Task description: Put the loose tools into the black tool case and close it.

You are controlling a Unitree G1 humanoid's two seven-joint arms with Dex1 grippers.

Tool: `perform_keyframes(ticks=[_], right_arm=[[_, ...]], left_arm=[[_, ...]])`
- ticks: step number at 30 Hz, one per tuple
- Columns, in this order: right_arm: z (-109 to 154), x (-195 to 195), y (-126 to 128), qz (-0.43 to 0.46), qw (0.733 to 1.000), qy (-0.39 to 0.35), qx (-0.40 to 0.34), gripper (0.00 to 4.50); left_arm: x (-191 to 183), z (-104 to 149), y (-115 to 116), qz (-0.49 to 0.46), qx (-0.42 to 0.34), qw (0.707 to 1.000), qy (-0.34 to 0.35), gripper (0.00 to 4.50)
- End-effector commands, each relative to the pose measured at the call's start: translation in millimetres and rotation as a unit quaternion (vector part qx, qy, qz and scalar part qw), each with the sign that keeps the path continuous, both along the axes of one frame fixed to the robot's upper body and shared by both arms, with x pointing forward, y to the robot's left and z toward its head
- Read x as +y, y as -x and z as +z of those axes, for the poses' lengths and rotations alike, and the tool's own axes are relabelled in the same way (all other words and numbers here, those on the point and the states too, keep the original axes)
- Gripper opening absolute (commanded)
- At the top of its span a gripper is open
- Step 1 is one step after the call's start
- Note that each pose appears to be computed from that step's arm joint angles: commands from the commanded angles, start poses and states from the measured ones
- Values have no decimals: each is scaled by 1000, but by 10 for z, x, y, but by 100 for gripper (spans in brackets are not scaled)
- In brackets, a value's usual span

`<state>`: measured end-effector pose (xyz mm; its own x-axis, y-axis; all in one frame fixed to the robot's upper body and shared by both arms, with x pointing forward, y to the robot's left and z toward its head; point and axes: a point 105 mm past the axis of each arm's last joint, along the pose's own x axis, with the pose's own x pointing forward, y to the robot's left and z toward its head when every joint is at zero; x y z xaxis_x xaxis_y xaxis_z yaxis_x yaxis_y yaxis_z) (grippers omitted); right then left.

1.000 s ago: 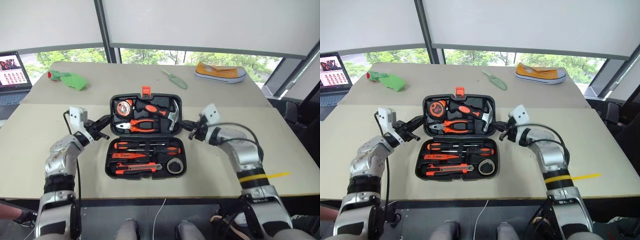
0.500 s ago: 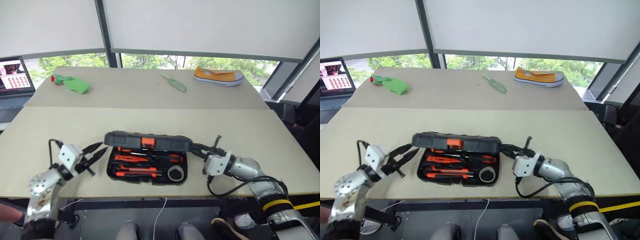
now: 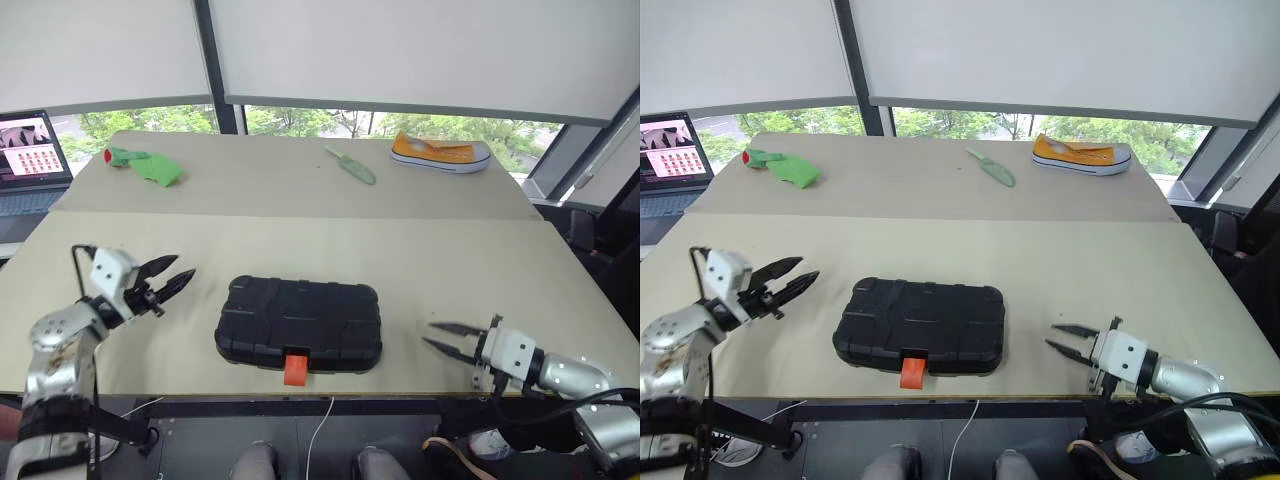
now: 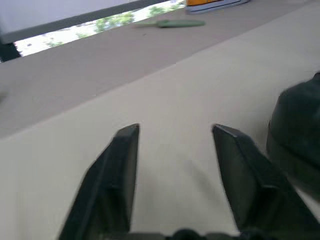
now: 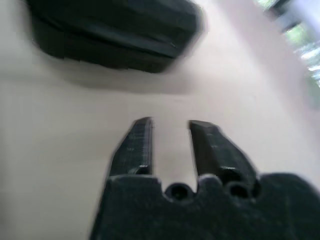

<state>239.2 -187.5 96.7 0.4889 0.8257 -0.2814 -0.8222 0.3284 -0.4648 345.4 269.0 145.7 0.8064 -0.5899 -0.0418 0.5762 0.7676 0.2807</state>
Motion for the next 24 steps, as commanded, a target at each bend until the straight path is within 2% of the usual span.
perform_keyframes(ticks=[1,3,7,12,15,18,22,24], right_arm=[[86,330,201,59,996,-24,55,0],[84,459,232,72,995,-29,64,0],[60,874,116,101,992,-26,65,0],[11,994,-159,86,995,4,49,0],[47,983,-372,74,997,24,11,0],[160,912,-650,39,999,23,-26,0],[239,770,-1004,-11,998,20,-55,0],[235,727,-1104,-22,998,14,-56,0]], left_arm=[[-227,9,-236,-43,29,998,-36,70],[-278,0,-317,-52,36,997,-50,7],[-420,-142,-392,-105,101,986,-77,7],[-381,-204,-404,-106,125,983,-81,7],[-294,-276,-344,-100,159,981,-55,7],[-237,-278,-260,-100,163,981,-17,7],[-219,-297,-43,-114,169,979,26,7],[-212,-326,97,-117,176,977,35,7]])
